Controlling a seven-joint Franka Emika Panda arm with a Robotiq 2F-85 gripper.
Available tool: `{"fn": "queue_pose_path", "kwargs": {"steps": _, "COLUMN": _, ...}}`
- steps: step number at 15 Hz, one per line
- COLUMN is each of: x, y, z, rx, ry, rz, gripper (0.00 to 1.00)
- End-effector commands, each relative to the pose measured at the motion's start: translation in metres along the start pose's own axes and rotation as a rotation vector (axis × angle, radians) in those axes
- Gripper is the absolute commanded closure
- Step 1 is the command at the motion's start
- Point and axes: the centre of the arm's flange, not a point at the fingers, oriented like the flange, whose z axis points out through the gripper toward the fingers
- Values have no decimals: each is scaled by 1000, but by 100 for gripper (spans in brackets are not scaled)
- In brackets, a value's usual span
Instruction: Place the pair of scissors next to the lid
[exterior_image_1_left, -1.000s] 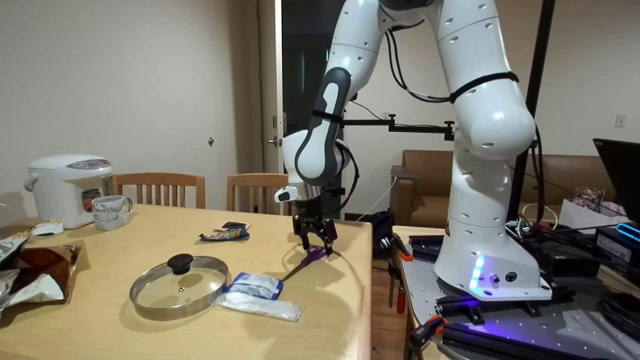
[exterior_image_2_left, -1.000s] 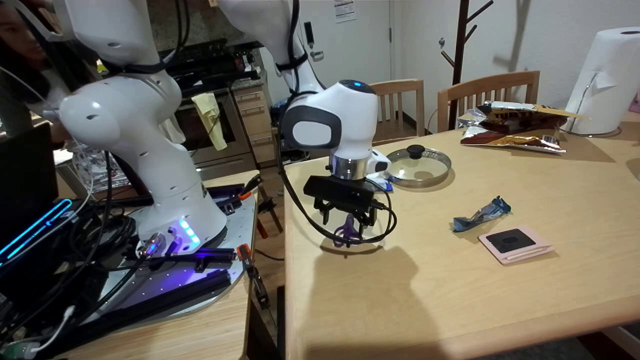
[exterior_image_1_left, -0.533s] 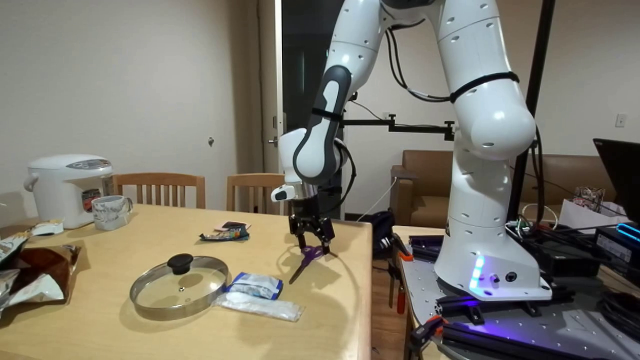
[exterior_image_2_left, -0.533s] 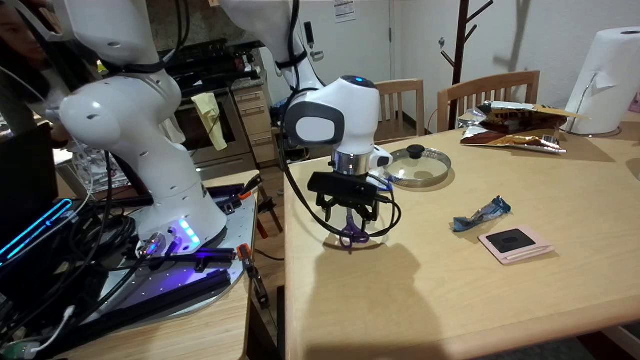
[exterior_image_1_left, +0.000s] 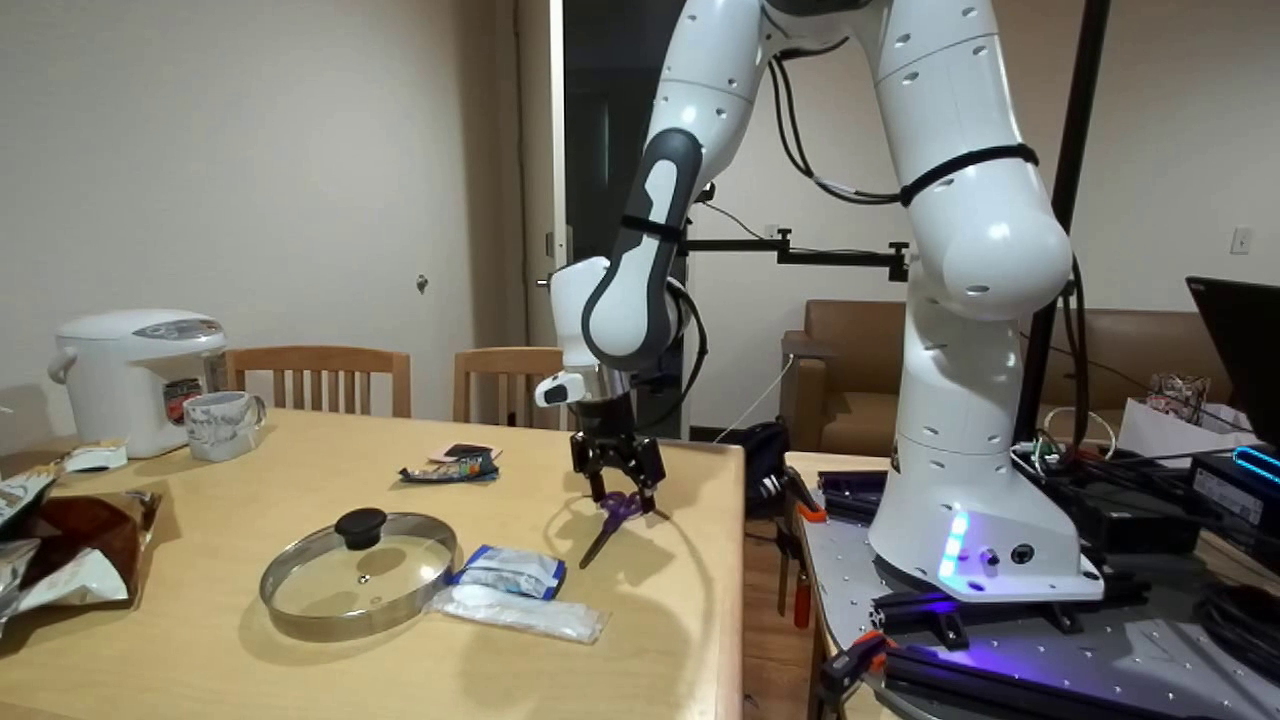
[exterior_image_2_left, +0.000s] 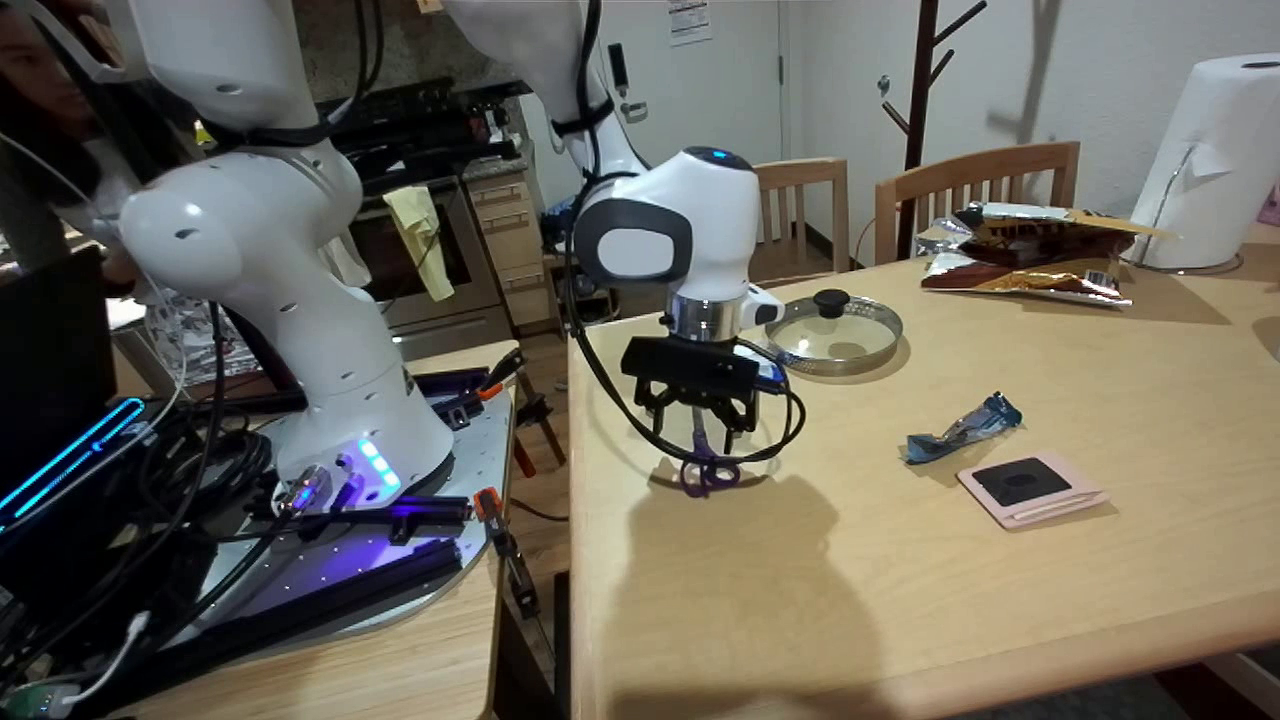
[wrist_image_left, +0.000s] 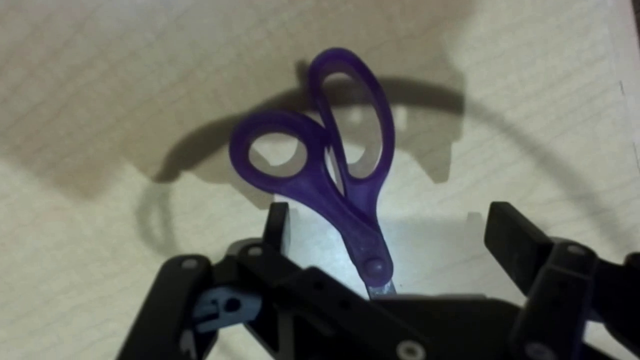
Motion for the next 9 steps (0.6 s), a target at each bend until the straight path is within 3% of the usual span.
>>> {"fn": "queue_pose_path", "kwargs": {"steps": 1, "x": 2, "y": -1, "z": 2, "rx": 24, "ry": -29, "rz": -14, "gripper": 0}}
{"fn": "queue_pose_path", "kwargs": {"steps": 9, "x": 14, "y": 3, "z": 7, "rx": 86, "ry": -75, "rz": -51, "gripper": 0}}
